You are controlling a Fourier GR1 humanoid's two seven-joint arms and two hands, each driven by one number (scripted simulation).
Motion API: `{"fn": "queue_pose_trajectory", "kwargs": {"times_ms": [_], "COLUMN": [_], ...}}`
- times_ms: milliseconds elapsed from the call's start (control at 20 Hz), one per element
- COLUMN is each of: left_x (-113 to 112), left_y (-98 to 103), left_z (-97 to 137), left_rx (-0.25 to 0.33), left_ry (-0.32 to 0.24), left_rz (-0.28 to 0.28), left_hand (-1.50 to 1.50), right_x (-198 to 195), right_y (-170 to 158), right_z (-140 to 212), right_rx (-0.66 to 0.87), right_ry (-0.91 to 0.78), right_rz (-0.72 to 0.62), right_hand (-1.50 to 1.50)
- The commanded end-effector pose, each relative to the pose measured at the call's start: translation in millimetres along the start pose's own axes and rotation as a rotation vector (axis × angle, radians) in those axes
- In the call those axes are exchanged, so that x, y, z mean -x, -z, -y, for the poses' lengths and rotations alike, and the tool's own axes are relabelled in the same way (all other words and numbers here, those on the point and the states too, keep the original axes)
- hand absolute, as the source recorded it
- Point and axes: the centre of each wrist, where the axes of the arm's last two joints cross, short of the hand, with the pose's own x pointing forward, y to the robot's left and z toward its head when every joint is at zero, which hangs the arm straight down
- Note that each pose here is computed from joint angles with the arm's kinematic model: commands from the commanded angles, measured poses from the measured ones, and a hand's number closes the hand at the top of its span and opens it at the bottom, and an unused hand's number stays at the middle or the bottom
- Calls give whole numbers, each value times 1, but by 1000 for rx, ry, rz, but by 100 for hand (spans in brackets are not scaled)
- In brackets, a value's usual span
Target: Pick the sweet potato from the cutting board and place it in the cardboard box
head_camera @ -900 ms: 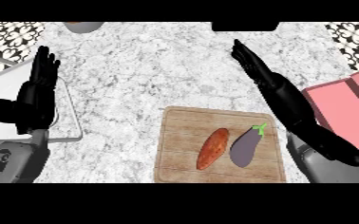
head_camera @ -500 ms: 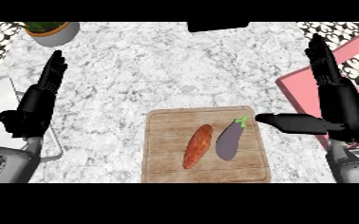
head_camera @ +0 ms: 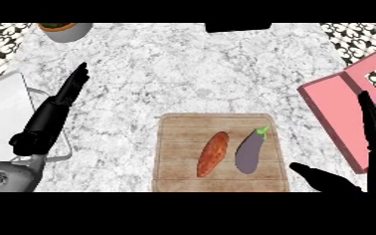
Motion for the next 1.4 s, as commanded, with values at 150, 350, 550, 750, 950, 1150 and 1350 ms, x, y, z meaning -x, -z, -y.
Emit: {"fn": "queue_pose_trajectory", "kwargs": {"times_ms": [150,350,550,750,950,1150,1350], "left_x": [-19,-15,-9,-25,-23,-22,-26], "left_y": [16,20,15,39,36,28,30], "left_z": [-7,5,22,24,16,2,22], "left_rx": [78,86,127,120,135,118,110], "left_ry": [24,0,-15,2,-4,-3,-12], "left_rz": [46,60,65,73,82,72,73], "left_hand": [0,0,0,0,0,0,0], "right_x": [-44,-60,-91,-115,-133,-150,-156], "right_y": [-48,-52,-53,-42,-32,-39,-22], "right_z": [11,-3,-14,-40,-65,-92,-117], "right_rx": [-149,-319,-424,-465,-517,-547,-577], "right_ry": [-254,-399,-476,-569,-603,-592,-569], "right_rz": [-84,-159,-214,-277,-325,-389,-438], "right_hand": [-150,-150,-150,-150,-150,-150,-150]}}
